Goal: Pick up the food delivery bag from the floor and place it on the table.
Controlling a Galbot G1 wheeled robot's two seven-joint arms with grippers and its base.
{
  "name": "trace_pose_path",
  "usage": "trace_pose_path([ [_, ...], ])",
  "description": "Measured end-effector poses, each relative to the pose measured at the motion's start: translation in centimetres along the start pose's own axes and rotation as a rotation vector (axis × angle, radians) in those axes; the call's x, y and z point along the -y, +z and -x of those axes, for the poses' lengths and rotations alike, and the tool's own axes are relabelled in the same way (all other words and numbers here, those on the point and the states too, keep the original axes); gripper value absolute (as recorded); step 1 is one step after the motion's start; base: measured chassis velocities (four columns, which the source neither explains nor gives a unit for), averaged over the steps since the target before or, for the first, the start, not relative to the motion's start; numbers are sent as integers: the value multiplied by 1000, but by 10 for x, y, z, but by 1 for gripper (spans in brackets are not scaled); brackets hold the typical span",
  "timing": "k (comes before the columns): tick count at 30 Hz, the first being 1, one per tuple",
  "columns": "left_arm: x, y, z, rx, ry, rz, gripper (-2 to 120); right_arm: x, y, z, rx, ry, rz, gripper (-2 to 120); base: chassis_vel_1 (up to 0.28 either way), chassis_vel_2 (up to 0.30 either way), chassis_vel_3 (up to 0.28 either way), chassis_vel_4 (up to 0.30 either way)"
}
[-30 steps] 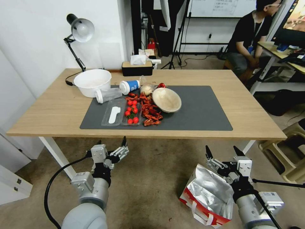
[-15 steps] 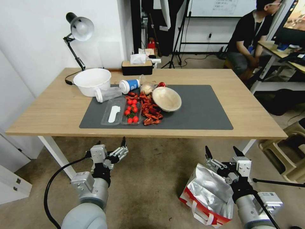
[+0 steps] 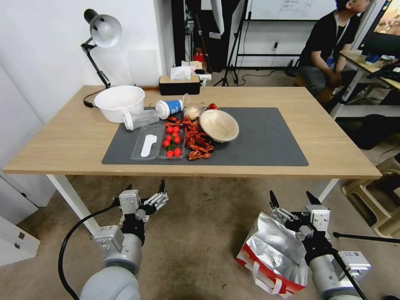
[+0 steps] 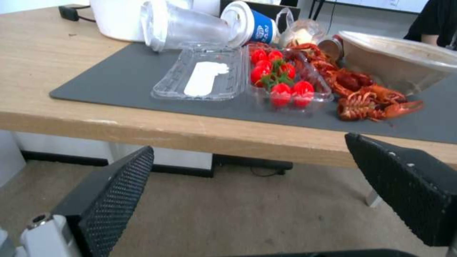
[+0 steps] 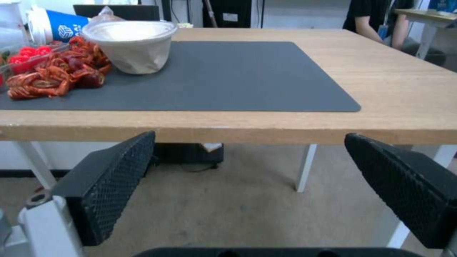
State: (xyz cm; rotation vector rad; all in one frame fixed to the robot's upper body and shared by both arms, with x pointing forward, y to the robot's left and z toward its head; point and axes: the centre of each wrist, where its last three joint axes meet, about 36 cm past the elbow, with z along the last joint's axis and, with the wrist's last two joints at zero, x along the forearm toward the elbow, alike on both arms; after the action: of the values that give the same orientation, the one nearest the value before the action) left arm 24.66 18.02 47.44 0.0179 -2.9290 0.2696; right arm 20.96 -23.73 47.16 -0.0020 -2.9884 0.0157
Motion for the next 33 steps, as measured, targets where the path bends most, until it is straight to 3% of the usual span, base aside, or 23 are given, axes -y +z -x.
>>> trace_pose_path([
  [33, -2, 6, 0, -1, 10, 28, 100, 2, 6, 3, -3, -9, -6, 100, 0, 0, 0, 0],
])
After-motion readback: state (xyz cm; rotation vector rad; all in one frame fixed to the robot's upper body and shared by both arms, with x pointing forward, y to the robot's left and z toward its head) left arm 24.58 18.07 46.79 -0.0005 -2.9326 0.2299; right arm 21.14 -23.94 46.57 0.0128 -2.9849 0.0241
